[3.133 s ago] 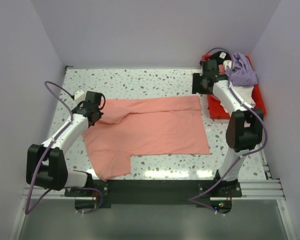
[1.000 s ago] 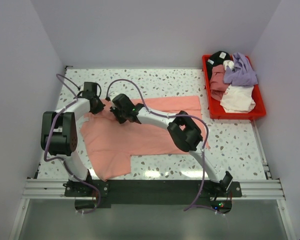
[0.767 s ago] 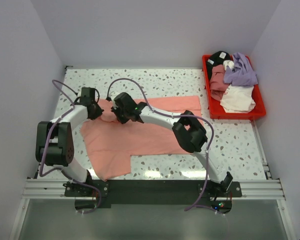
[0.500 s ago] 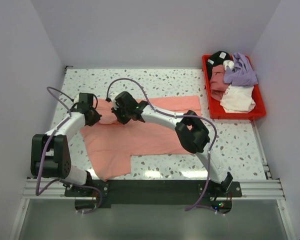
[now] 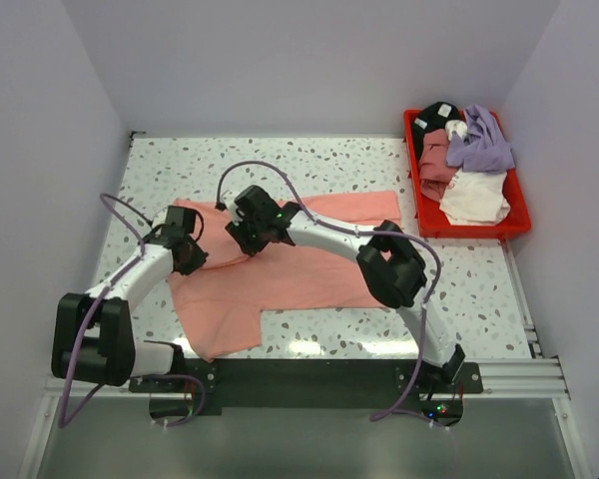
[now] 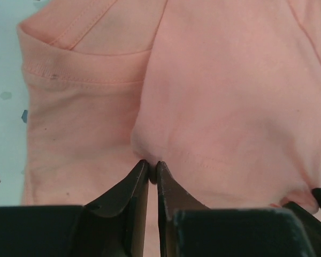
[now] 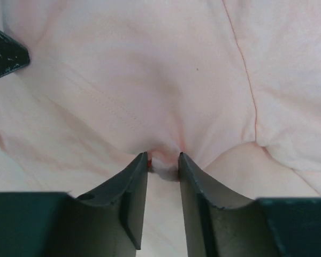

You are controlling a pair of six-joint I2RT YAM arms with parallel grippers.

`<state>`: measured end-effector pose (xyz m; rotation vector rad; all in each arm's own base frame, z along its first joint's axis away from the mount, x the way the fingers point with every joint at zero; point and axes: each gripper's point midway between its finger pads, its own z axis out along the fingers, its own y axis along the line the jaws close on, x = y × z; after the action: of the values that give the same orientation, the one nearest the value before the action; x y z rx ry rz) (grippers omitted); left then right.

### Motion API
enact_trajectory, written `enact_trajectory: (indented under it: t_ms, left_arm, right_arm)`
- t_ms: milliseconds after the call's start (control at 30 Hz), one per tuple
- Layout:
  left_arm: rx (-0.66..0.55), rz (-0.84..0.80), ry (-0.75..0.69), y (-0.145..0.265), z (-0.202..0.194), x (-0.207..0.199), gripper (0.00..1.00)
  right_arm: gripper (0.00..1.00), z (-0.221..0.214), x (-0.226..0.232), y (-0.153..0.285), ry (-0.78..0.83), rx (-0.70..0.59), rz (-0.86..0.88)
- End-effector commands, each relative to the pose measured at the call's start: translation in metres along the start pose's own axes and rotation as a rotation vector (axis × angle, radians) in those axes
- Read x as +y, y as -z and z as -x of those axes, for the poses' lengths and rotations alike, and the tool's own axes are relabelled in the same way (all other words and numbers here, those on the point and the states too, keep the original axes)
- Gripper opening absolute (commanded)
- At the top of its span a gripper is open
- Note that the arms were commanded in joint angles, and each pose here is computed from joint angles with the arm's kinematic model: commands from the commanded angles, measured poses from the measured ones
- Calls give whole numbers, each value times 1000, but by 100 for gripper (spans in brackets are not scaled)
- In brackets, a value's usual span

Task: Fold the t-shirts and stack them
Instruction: Fold the tshirt

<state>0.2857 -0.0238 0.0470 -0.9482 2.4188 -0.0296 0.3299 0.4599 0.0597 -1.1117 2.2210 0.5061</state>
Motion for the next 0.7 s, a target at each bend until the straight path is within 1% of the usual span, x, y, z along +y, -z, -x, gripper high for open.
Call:
enact_trajectory:
  t_ms: [0, 33, 67, 100, 133, 167, 200, 233, 267, 300, 333, 433, 467, 533, 567, 600, 633, 667]
  left_arm:
    - [-1, 61, 21, 2, -6, 15, 17]
    - [-3, 55, 21, 4, -5, 14, 21]
    - [-6, 54, 20, 7, -4, 14, 24]
    - [-17, 45, 21, 10, 0, 11, 28]
    - [-32, 27, 23, 16, 3, 8, 35]
    - [-40, 22, 22, 20, 5, 7, 40]
    - [-57, 7, 25, 25, 10, 3, 46]
    - [-76, -17, 29, 32, 15, 0, 60]
    - [-90, -37, 31, 36, 19, -4, 72]
    - [-104, -59, 27, 40, 24, -9, 85]
    - [-129, -87, 32, 43, 31, -16, 100]
    - [-143, -135, 15, 46, 44, -34, 100]
    - [-156, -158, 13, 49, 53, -44, 100]
    - [-147, -165, -13, 40, 58, -56, 100]
    - [-157, -177, -14, 41, 67, -65, 100]
    - [-158, -173, -18, 38, 70, -69, 100]
    - [-145, -158, -28, 26, 71, -72, 100]
    - [-151, -163, -28, 25, 78, -80, 100]
  right_arm:
    - [36, 19, 8, 32, 24, -43, 25]
    - [41, 18, 9, 36, 25, -44, 28]
    - [57, 18, 9, 39, 25, -47, 28]
    - [60, 18, 9, 41, 22, -49, 27]
    - [61, 16, 10, 44, 23, -47, 28]
    - [71, 20, 9, 50, 21, -58, 23]
    - [77, 22, 6, 54, 20, -65, 6]
    - [87, 21, 4, 56, 12, -64, -6]
    - [99, 24, 1, 61, 3, -75, -23]
    - [99, 26, -7, 64, -11, -79, -65]
    - [99, 27, -9, 67, -37, -81, -70]
    - [99, 28, -36, 79, -127, -88, -133]
    - [99, 27, -54, 84, -170, -96, -157]
    - [99, 23, -74, 94, -246, -104, -176]
    - [99, 20, -98, 100, -296, -116, -202]
    - [99, 13, -109, 105, -326, -113, -212]
    - [99, 9, -123, 108, -366, -115, -230]
    - [99, 1, -149, 115, -412, -112, -267]
